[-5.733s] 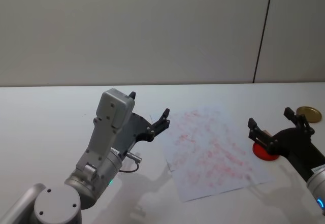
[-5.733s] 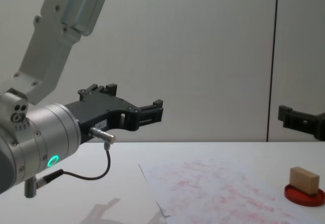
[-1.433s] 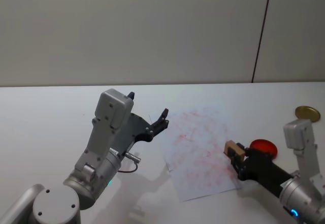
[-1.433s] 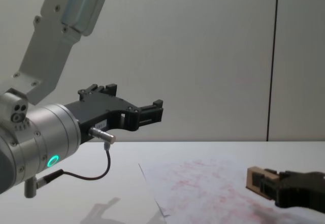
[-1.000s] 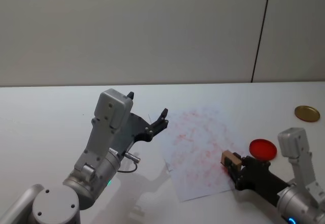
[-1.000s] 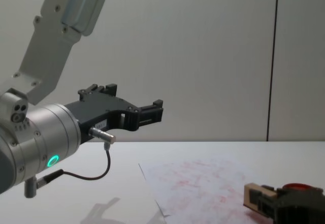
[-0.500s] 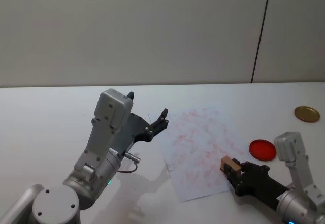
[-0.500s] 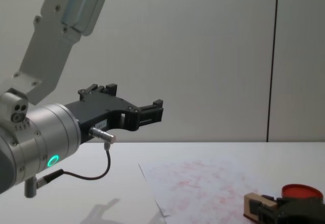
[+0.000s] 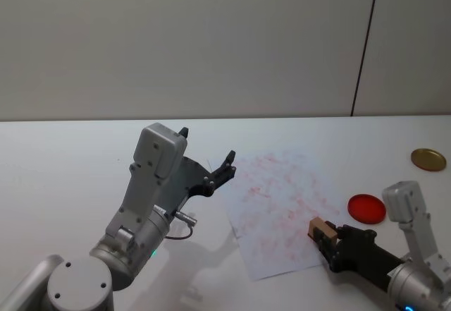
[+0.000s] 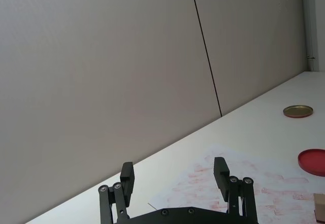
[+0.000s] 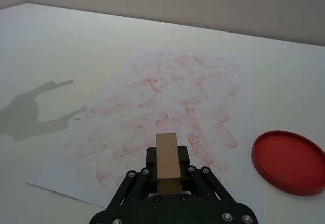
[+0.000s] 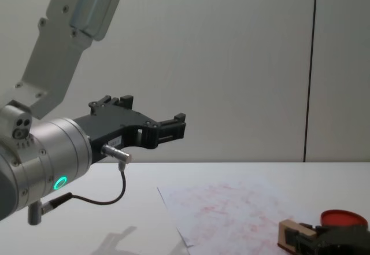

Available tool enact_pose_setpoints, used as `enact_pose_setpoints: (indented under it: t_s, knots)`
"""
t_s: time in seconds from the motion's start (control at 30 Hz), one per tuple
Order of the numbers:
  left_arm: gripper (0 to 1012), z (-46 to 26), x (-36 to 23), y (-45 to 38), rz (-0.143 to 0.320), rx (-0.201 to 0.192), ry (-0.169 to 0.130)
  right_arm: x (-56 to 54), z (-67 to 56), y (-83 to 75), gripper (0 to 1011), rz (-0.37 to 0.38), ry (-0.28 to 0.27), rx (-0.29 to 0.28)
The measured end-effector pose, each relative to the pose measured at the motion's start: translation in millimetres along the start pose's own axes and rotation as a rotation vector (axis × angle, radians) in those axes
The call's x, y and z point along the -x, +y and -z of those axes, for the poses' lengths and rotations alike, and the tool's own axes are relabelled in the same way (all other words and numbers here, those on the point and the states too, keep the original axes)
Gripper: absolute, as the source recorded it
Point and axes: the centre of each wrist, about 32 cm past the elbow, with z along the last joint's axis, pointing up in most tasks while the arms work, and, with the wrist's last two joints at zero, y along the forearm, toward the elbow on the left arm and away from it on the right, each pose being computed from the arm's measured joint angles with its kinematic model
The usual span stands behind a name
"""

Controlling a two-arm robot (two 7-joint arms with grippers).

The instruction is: Use the one hand to pick up the stamp and affix it onto the A4 paper.

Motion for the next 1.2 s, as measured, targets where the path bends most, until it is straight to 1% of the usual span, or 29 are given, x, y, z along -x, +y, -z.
enact_pose_setpoints:
  t_s: [0.2, 0.4, 0.43, 0.5, 0.53, 0.6, 0.63, 0.73, 0.87, 0.97, 1.2]
  knots:
    - [993, 0.0, 0.0, 0.0, 0.000, 0.000, 0.000, -0.9, -3.1, -1.0, 221, 0.002, 0.010, -0.012]
    - [993, 0.0, 0.0, 0.0, 0.000, 0.000, 0.000, -2.8, -14.0, -2.6, 221, 0.012, 0.016, -0.075]
    - [993, 0.0, 0.0, 0.0, 0.000, 0.000, 0.000, -4.1, -18.0, -3.1, 221, 0.018, 0.015, -0.095]
    - [993, 0.0, 0.0, 0.0, 0.000, 0.000, 0.000, -5.8, -22.1, -3.6, 221, 0.026, 0.016, -0.118]
    - [993, 0.0, 0.0, 0.0, 0.000, 0.000, 0.000, -7.4, -25.3, -3.9, 221, 0.034, 0.015, -0.134]
    - [993, 0.0, 0.0, 0.0, 0.000, 0.000, 0.000, -9.1, -28.0, -4.4, 220, 0.043, 0.015, -0.149]
    - [993, 0.0, 0.0, 0.0, 0.000, 0.000, 0.000, -11.8, -31.4, -4.9, 221, 0.055, 0.014, -0.166]
    - [993, 0.0, 0.0, 0.0, 0.000, 0.000, 0.000, -17.2, -36.8, -5.7, 221, 0.079, 0.007, -0.188]
    - [993, 0.0, 0.0, 0.0, 0.000, 0.000, 0.000, -23.8, -40.6, -6.5, 221, 0.107, -0.001, -0.201]
    - [993, 0.0, 0.0, 0.0, 0.000, 0.000, 0.000, -32.0, -42.0, -7.2, 221, 0.140, -0.012, -0.202]
    - [993, 0.0, 0.0, 0.0, 0.000, 0.000, 0.000, -46.2, -38.2, -7.0, 221, 0.183, -0.020, -0.182]
